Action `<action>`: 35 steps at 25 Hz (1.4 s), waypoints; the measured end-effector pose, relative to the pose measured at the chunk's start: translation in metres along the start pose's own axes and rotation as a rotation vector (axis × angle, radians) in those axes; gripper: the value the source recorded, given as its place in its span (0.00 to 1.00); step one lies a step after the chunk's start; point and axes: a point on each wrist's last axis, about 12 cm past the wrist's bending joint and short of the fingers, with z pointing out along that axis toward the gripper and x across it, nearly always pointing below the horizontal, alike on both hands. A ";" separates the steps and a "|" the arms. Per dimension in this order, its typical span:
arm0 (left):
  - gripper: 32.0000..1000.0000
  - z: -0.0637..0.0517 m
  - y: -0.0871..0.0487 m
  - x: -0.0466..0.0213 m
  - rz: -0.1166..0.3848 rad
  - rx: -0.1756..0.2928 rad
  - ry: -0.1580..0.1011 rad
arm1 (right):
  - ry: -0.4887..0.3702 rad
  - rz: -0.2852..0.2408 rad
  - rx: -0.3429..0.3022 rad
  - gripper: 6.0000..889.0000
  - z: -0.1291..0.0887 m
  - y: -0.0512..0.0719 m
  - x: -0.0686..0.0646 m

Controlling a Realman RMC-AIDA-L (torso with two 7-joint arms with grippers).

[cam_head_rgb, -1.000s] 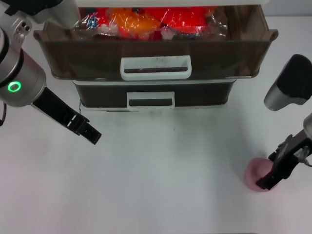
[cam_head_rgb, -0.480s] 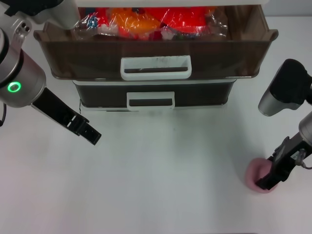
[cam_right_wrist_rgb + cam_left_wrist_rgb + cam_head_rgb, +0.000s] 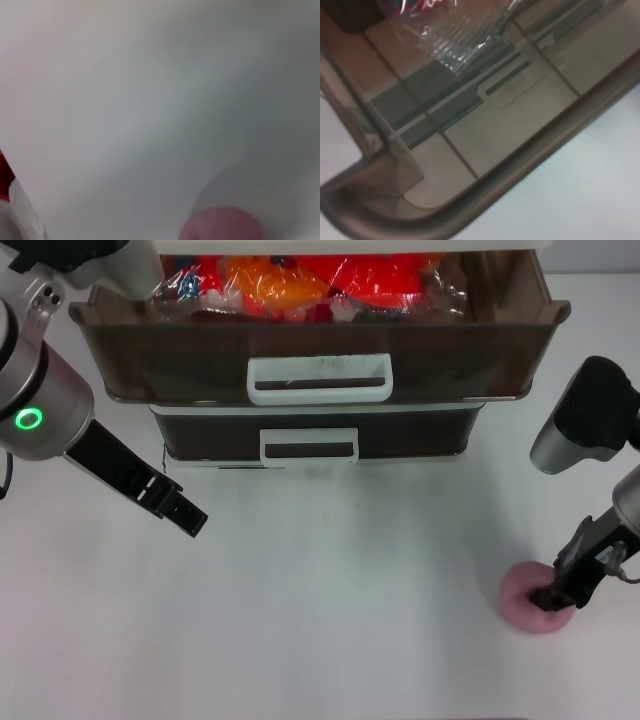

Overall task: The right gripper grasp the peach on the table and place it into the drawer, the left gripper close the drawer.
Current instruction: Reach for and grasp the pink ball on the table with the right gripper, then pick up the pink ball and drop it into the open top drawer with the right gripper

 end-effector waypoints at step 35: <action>0.86 -0.001 0.001 -0.0009 0.005 -0.002 0.002 | -0.736 0.284 0.314 0.11 -0.213 -0.041 0.063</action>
